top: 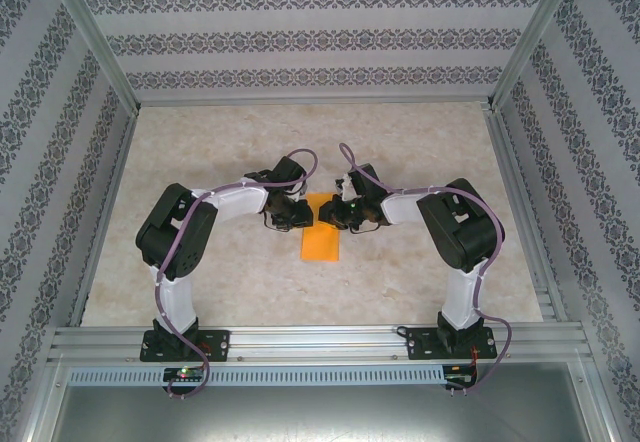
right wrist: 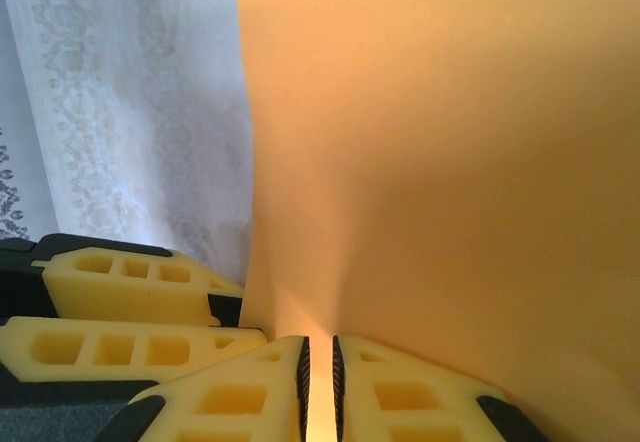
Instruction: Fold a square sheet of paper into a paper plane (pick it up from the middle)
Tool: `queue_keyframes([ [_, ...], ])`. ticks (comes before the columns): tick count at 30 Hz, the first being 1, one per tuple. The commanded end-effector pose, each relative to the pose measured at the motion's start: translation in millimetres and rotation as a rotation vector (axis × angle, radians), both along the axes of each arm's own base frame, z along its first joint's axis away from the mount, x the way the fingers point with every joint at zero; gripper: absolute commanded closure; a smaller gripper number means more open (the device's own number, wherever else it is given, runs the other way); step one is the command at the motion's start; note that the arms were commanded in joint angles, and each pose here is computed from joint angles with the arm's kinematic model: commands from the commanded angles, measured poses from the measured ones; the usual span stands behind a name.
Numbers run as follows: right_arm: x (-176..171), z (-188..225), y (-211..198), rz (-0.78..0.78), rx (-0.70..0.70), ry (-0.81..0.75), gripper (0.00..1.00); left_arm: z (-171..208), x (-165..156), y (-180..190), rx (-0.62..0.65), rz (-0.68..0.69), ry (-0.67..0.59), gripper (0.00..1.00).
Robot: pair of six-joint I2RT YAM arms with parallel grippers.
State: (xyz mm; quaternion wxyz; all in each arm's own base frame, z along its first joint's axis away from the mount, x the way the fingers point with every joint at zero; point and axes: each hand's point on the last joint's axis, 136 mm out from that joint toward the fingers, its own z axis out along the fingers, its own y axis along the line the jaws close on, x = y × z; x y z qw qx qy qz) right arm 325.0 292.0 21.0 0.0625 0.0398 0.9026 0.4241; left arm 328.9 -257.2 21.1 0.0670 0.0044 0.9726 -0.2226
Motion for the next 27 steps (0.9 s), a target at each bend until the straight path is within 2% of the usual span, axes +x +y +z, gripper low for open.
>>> queue_keyframes([
  [1, -11.7, -25.3, -12.7, -0.027, -0.075, 0.055, 0.83, -16.2, -10.1, 2.1, 0.061, -0.037, 0.025, 0.79],
  [8, -10.3, -19.8, -11.9, -0.023, -0.071, 0.04, 0.83, -20.9, -8.7, 9.2, 0.117, -0.061, 0.02, 0.88],
  [20, -3.4, -4.1, -8.6, -0.011, -0.06, 0.004, 0.8, -19.5, -2.5, 6.5, 0.12, -0.076, 0.004, 0.99],
  [27, -4.8, 4.3, -13.2, 0.002, -0.076, -0.018, 0.75, -21.6, 0.2, 13.4, 0.172, -0.086, -0.008, 1.0],
])
